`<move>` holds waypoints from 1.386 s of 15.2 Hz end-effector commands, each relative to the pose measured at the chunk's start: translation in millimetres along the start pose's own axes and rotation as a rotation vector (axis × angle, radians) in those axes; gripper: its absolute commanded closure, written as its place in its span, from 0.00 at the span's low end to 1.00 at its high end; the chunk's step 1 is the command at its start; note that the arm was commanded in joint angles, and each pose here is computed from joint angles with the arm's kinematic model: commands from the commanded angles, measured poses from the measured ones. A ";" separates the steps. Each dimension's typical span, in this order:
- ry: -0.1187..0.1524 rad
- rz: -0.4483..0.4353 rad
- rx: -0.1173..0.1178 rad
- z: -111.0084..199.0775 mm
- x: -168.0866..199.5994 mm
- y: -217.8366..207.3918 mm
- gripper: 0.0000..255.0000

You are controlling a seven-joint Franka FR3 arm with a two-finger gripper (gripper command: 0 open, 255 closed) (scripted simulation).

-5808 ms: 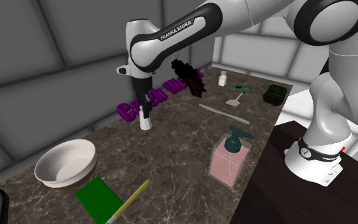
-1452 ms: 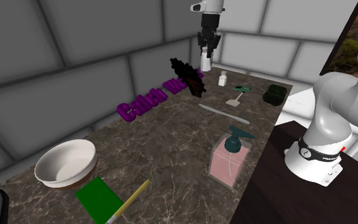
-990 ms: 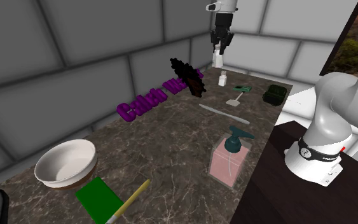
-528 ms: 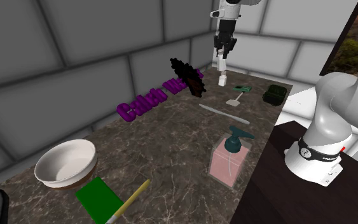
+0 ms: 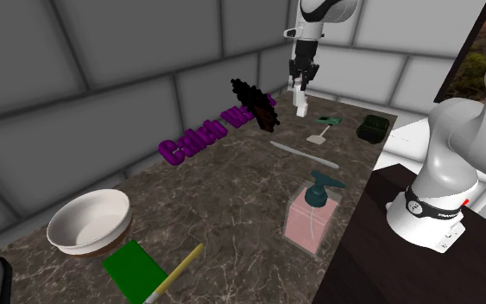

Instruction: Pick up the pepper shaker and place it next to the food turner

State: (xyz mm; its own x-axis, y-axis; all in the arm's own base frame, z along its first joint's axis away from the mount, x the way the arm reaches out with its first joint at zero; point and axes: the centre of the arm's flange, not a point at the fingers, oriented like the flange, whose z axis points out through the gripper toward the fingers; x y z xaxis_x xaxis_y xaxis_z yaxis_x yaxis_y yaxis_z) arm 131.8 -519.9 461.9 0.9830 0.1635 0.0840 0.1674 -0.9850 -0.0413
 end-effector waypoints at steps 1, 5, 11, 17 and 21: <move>0.000 0.000 -0.001 11.3 -0.9 0.4 1.00; 0.000 0.000 -0.001 32.3 -2.6 1.2 1.00; 0.000 0.000 -0.001 63.8 -5.3 2.5 1.00; 0.000 0.000 -0.001 95.4 -7.9 3.8 1.00; 0.000 0.000 -0.001 102.1 -8.5 4.1 1.00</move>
State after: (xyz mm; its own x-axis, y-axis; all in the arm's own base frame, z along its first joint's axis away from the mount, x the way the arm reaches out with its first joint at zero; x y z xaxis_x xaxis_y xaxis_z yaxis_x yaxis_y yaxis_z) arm 131.9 -519.8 359.7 0.9829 0.1637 0.0839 0.1675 -0.9850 -0.0410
